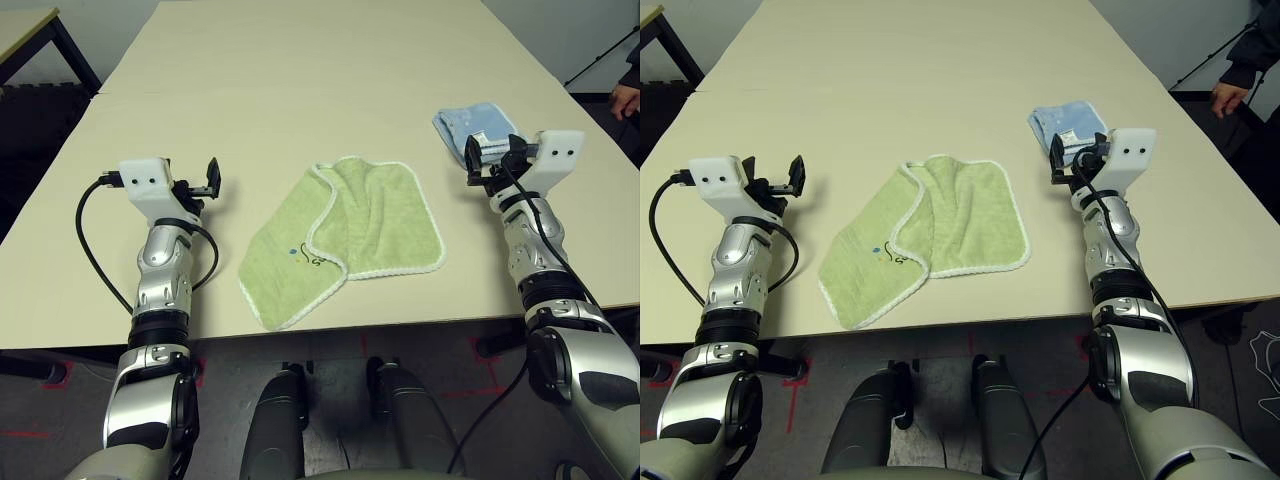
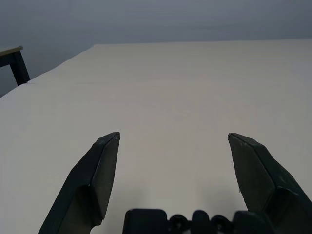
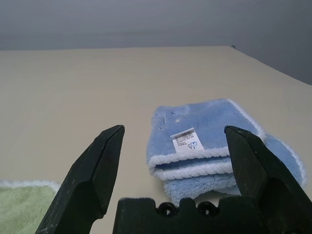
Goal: Fold the towel and set it aside.
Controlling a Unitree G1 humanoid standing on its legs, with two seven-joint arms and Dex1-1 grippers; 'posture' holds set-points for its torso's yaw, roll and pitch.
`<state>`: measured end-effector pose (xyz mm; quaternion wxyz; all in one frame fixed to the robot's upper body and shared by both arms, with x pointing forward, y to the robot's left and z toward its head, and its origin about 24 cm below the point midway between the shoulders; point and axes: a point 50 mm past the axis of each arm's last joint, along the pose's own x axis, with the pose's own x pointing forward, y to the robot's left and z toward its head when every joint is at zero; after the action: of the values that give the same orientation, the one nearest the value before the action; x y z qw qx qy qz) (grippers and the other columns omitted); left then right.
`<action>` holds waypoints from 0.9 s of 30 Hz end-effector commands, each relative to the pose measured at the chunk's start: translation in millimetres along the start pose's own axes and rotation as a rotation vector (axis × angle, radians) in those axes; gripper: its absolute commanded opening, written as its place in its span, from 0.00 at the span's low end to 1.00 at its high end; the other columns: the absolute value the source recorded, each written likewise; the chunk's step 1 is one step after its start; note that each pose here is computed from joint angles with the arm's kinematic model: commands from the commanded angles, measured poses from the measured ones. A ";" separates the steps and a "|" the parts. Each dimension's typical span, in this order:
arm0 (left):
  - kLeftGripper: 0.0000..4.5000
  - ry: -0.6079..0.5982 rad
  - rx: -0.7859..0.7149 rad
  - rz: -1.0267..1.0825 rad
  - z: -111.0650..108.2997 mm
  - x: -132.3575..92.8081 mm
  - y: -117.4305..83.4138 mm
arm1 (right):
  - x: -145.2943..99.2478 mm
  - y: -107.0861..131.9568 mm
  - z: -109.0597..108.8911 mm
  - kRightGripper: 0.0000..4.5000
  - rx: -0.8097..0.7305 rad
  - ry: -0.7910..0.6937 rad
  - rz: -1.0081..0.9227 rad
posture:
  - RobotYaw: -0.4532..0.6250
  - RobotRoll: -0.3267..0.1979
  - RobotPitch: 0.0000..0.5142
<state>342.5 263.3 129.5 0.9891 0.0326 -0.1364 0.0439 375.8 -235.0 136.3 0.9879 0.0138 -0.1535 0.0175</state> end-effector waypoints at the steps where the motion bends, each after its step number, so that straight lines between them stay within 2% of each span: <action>1: 1.00 0.016 0.010 -0.017 -1.2 -1.5 0.6 | 0.1 -0.1 1.1 0.99 -0.003 0.001 -0.004 | 0.41 0.62 0.32; 12: 1.00 0.038 0.033 -0.133 -0.5 -0.3 -2.0 | -1.3 0.3 -0.3 0.99 -0.001 0.007 -0.005 | 0.42 0.62 0.32; 16: 1.00 0.092 0.013 -0.308 1.6 -0.6 -4.2 | -1.2 3.7 -1.6 0.99 0.002 0.011 0.007 | 0.42 0.62 0.33; 21: 1.00 0.122 -0.006 -0.518 16.7 4.0 -3.3 | 0.5 7.0 -1.9 0.99 -0.007 0.026 0.052 | 0.44 0.62 0.33; 27: 1.00 0.179 0.010 -0.785 22.0 -3.6 -14.5 | 12.7 18.0 0.0 0.99 -0.015 0.114 0.230 | 0.45 0.62 0.32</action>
<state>337.9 253.7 153.5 0.9517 0.0791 -0.0466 -0.2930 384.2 -219.3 141.2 0.9873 -0.0023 -0.1229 0.1002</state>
